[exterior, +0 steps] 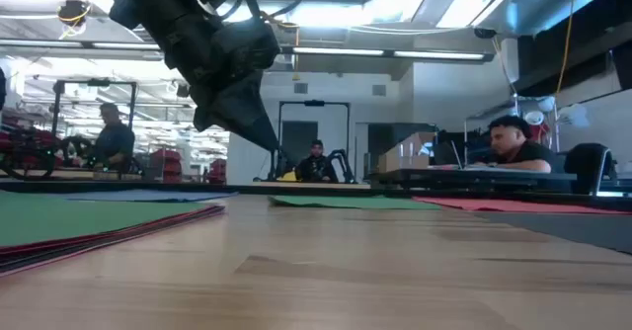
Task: Organize paper
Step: Move the black paper to the bottom right of the table
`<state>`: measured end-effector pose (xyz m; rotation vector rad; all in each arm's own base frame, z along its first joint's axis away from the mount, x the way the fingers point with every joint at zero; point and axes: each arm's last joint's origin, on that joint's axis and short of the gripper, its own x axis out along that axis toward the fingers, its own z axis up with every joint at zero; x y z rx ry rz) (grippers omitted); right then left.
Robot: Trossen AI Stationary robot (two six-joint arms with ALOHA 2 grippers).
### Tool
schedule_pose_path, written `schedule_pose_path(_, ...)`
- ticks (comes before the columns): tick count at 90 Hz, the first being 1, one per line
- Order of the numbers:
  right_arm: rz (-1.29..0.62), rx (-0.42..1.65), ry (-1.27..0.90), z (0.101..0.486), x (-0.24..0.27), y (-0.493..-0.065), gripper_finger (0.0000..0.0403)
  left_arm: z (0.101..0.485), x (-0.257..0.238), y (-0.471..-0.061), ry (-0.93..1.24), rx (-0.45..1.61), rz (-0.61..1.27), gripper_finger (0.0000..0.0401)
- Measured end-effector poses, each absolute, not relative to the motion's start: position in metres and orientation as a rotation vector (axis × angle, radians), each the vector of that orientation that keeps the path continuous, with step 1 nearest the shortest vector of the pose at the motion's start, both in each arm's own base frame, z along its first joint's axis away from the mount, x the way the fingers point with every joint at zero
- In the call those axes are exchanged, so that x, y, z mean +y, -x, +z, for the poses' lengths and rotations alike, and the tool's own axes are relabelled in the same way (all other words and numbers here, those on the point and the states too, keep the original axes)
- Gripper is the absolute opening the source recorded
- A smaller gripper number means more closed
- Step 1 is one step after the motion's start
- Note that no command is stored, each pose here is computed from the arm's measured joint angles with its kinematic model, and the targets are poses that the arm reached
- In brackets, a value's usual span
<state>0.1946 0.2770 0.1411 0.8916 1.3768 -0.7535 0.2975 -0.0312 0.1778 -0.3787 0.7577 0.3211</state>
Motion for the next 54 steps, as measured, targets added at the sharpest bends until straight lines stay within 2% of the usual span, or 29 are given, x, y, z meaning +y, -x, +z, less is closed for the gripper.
schedule_pose_path(21,-0.851,1.369,-0.946,0.141,0.281,-0.184,0.0000,0.178,-0.031,-0.297,0.381,0.757,0.322,0.0000)
schedule_pose_path(44,-0.860,1.328,-0.936,0.153,0.287,-0.182,0.0000,0.178,-0.031,-0.297,0.382,0.757,0.323,0.0000)
schedule_pose_path(54,-0.820,1.236,-0.950,0.162,0.291,-0.188,0.0000,0.178,-0.031,-0.297,0.382,0.757,0.322,0.0000)
